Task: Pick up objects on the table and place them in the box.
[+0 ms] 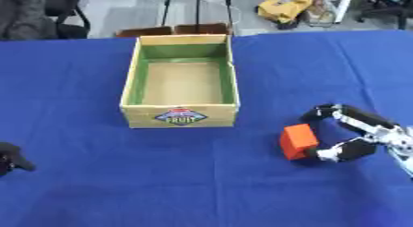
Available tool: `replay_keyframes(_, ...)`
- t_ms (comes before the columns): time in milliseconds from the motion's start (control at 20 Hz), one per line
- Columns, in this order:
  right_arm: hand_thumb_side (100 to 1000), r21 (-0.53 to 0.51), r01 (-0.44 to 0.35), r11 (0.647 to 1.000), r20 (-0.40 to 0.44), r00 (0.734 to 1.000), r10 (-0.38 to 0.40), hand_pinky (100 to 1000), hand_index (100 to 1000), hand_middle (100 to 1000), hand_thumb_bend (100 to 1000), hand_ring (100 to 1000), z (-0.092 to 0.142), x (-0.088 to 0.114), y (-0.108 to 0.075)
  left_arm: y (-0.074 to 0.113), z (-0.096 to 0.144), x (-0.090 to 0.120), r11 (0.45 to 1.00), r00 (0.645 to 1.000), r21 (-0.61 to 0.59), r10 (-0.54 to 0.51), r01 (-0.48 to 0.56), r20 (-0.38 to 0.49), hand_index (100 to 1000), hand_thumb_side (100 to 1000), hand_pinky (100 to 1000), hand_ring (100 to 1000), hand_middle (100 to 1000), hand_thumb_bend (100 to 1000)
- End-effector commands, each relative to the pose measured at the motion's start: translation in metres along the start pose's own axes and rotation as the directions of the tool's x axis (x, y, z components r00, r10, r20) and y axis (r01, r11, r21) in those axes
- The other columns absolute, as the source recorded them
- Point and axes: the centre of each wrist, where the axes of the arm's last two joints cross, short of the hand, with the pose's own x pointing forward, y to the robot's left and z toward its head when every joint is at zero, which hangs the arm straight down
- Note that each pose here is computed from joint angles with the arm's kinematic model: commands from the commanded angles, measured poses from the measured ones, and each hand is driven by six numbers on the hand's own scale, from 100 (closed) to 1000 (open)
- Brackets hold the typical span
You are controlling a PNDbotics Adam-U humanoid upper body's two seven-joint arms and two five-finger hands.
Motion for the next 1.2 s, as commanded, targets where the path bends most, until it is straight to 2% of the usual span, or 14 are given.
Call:
replay_keyframes(50,540,0.025,-0.029,0.999,0.009,1.0,0.029,851,856,764,527,858,-0.002,0.001,-0.006,0.004,-0.001,0.006,1.0,1.0,-0.013,-0.023,0.023,0.009,682,1000,645,572,494,238)
replay_keyframes(450,514,0.058,-0.092,0.994,0.094,0.992,0.087,852,828,741,521,855,-0.012,0.016,-0.01,0.004,-0.001,0.006,1.0,1.0,-0.012,-0.023,0.023,0.007,682,1000,645,572,494,239)
replay_keyframes(650,514,0.06,-0.106,0.993,0.105,0.989,0.099,852,828,741,521,855,-0.013,0.019,-0.011,0.004,-0.001,0.006,1.0,1.0,-0.012,-0.023,0.023,0.006,682,1000,645,572,494,239)
replay_keyframes(800,471,0.071,-0.14,0.988,0.153,0.98,0.128,841,792,683,503,828,-0.019,0.028,-0.014,0.004,-0.001,0.005,1.0,1.0,-0.011,-0.023,0.023,0.005,682,1000,645,572,494,240)
replay_keyframes(900,469,0.073,-0.152,0.986,0.165,0.977,0.138,839,790,680,503,825,-0.021,0.03,-0.014,0.004,-0.001,0.005,1.0,1.0,-0.01,-0.023,0.023,0.005,682,1000,645,572,494,240)
replay_keyframes(950,396,0.066,-0.155,0.986,0.169,0.975,0.142,814,738,613,483,788,-0.022,0.031,-0.014,0.004,-0.001,0.005,1.0,1.0,-0.01,-0.023,0.023,0.004,682,1000,645,571,493,241)
replay_keyframes(1050,387,0.047,-0.16,0.986,0.175,0.973,0.149,812,731,609,481,786,-0.022,0.032,-0.015,0.004,-0.001,0.005,1.0,1.0,-0.009,-0.023,0.023,0.003,682,1000,645,571,493,241)
replay_keyframes(1100,256,0.033,-0.161,0.986,0.175,0.973,0.152,790,617,558,437,759,-0.023,0.032,-0.016,0.004,-0.001,0.005,1.0,1.0,-0.009,-0.023,0.023,0.003,682,1000,645,571,493,241)
replay_keyframes(1150,256,0.013,-0.16,0.987,0.172,0.973,0.155,790,617,558,437,759,-0.023,0.033,-0.018,0.004,-0.001,0.005,1.0,1.0,-0.008,-0.023,0.023,0.003,682,1000,645,571,493,241)
replay_keyframes(1200,122,-0.003,-0.16,0.987,0.169,0.973,0.158,779,537,532,352,749,-0.023,0.033,-0.018,0.004,-0.001,0.005,1.0,1.0,-0.008,-0.023,0.023,0.003,682,1000,645,571,493,241)
